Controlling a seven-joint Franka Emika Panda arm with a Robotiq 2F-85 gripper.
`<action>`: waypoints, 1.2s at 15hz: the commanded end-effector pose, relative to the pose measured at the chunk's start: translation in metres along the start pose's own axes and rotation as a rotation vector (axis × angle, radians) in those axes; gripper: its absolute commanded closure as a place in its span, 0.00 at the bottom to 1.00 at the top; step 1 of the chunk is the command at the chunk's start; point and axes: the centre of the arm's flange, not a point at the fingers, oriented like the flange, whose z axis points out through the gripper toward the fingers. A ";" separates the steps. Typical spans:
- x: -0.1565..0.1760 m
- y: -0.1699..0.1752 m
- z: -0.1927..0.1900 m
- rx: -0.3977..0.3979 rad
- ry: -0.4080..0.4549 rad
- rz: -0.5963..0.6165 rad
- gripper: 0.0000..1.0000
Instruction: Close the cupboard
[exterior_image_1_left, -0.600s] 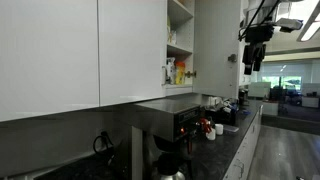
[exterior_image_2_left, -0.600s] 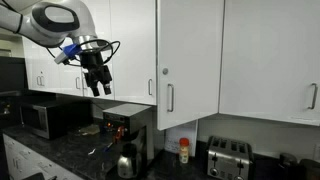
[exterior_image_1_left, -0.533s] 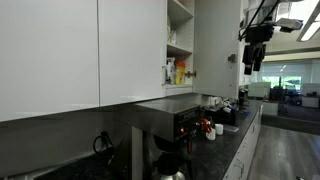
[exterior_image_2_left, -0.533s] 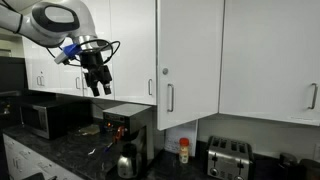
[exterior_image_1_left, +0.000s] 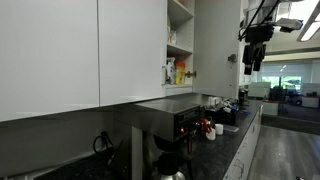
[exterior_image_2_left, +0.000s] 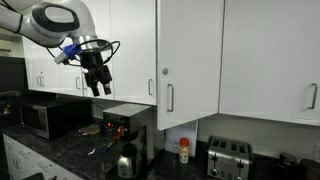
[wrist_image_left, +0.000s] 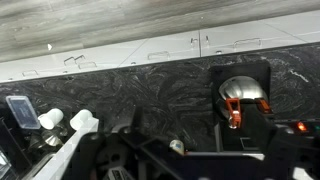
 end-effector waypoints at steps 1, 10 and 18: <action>0.000 0.000 0.000 0.000 0.000 0.000 0.00; 0.001 0.027 -0.049 -0.073 0.145 0.090 0.00; 0.000 0.119 -0.091 -0.156 0.366 0.279 0.00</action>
